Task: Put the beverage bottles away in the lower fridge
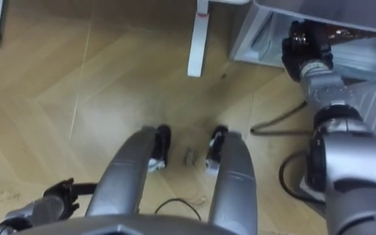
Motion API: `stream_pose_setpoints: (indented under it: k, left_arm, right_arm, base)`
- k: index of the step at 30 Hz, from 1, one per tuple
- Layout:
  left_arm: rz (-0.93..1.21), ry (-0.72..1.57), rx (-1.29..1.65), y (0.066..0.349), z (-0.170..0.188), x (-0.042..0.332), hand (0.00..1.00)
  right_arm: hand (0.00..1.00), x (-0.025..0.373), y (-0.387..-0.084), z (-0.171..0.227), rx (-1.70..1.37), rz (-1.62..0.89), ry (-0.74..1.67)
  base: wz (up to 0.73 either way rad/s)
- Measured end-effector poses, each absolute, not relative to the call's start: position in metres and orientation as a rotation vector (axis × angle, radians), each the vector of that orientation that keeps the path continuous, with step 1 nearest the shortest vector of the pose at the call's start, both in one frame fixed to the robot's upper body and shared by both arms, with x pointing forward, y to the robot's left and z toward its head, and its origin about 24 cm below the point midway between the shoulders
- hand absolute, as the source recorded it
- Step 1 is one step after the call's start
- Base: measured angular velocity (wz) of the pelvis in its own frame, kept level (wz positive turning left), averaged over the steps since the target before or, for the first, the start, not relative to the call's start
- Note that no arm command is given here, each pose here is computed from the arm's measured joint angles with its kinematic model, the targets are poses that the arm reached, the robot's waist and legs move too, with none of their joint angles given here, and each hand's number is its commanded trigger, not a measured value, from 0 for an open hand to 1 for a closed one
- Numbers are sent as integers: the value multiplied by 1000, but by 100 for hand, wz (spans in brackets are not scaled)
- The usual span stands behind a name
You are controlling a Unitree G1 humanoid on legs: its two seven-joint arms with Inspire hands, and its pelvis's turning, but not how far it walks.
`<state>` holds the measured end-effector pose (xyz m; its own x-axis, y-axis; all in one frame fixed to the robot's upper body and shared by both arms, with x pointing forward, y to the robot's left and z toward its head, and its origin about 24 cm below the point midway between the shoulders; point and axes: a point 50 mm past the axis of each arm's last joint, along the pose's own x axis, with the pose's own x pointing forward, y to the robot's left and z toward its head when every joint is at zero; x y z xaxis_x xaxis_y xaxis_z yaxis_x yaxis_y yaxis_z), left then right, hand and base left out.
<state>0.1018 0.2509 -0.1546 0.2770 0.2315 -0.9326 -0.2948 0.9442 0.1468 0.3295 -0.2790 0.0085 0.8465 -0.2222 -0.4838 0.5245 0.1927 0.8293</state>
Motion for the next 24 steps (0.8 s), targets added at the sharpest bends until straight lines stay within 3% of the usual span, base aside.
stream_pose_setpoints:
  k: [8, 9, 10, 11, 24]
  left_arm:
    - [389, 1217, -33, 254, -152, 107, 0]
    - [392, 1217, -30, 254, -152, 107, 0]
    - [393, 1216, -26, 254, -152, 107, 0]
    - [392, 1213, -26, 254, -152, 108, 0]
    - [406, 1213, -15, 255, -152, 106, 0]
  right_arm:
    - [100, 341, -279, 25, 1332, -521, 240]
    - [85, 341, -280, 26, 1329, -523, 239]
    - [56, 341, -282, 26, 1319, -528, 240]
    - [0, 341, -284, 28, 1309, -537, 242]
    - [0, 344, -292, 39, 1281, -592, 258]
  base:
    - [2]
    - [6]
    - [10]
    - [11]
    - [1]
